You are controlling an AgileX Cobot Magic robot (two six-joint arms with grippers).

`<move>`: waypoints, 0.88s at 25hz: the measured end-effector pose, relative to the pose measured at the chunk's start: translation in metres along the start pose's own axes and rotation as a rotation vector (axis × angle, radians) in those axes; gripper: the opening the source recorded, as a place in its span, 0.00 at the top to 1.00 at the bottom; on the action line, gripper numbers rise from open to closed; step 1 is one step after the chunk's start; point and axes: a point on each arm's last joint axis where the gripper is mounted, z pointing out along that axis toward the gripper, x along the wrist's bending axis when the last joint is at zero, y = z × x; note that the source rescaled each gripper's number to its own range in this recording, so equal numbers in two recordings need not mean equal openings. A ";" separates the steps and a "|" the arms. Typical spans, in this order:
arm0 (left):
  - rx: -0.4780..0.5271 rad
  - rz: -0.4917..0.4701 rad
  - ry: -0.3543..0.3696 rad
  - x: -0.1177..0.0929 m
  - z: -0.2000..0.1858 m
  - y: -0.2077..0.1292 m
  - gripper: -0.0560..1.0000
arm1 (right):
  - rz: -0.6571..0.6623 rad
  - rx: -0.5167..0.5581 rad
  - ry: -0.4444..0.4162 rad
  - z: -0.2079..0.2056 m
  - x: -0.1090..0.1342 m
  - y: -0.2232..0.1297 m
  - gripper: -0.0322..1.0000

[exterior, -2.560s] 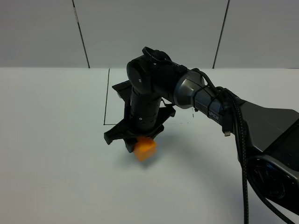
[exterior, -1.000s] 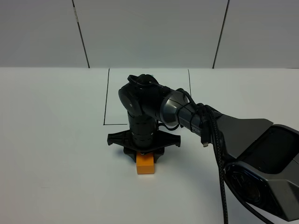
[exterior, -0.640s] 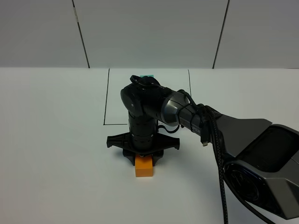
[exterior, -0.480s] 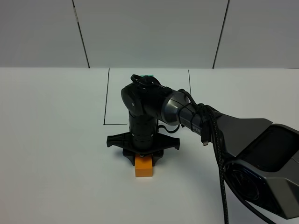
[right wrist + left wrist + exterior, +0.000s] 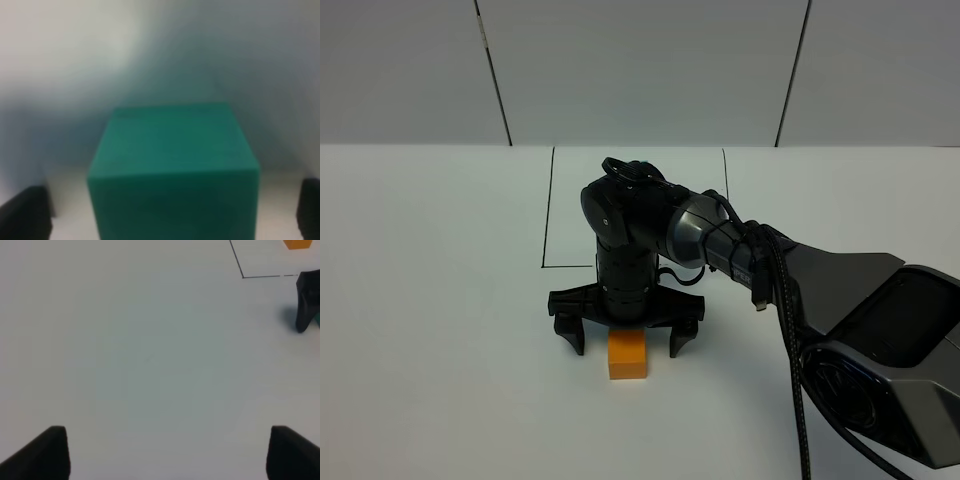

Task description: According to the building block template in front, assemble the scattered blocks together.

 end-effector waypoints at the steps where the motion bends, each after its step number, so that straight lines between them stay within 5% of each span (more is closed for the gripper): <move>1: 0.000 0.000 0.000 0.000 0.000 0.000 0.29 | 0.000 -0.001 0.001 0.000 0.000 0.000 0.00; 13: 0.000 0.000 0.000 0.000 0.000 0.000 0.29 | -0.020 -0.134 0.102 -0.076 -0.001 0.003 0.00; 22: 0.000 0.000 0.000 0.000 0.000 0.000 0.29 | -0.019 -0.297 0.176 -0.163 -0.049 0.018 0.00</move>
